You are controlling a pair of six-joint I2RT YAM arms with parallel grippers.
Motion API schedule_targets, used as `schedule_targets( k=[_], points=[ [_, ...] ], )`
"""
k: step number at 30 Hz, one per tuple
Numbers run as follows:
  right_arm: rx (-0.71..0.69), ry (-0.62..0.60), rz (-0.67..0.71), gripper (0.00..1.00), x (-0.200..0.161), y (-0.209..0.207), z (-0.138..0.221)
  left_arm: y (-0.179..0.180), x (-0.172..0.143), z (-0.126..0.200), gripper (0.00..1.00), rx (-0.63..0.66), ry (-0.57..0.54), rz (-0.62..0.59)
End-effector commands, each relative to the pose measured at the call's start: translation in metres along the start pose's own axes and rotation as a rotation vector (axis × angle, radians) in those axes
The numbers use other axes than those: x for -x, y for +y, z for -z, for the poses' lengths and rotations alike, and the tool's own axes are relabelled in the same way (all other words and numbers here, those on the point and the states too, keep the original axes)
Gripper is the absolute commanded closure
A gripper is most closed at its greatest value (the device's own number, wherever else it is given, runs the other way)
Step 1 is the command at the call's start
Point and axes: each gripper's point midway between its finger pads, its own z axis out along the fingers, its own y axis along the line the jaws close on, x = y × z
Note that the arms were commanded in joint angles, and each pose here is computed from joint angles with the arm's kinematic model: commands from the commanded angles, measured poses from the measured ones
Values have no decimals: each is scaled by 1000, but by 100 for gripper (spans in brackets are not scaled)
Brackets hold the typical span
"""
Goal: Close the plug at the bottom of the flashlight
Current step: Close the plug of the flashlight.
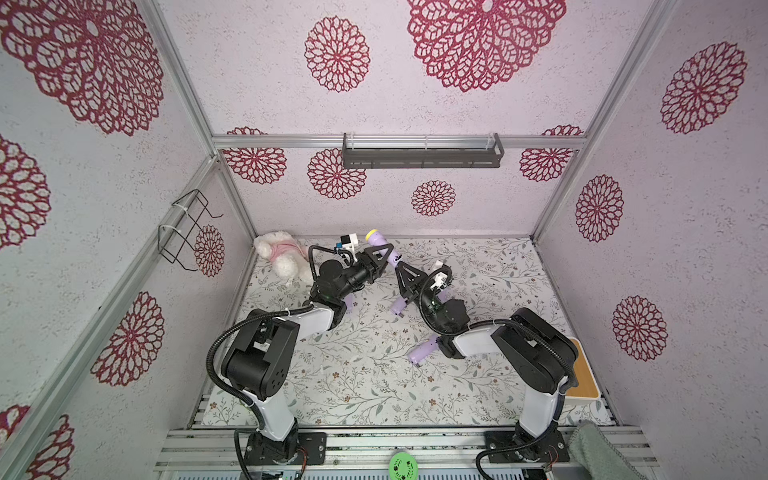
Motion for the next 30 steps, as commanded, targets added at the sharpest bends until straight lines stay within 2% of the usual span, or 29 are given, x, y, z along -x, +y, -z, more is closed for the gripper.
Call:
schedule_targets(
  k=[1, 30],
  points=[
    [188, 2, 23, 65, -2, 65, -6, -5, -56, -9, 100, -35, 201, 13],
    [178, -4, 47, 70, 9, 60, -7, -32, -79, -11, 100, -108, 276, -38]
  ],
)
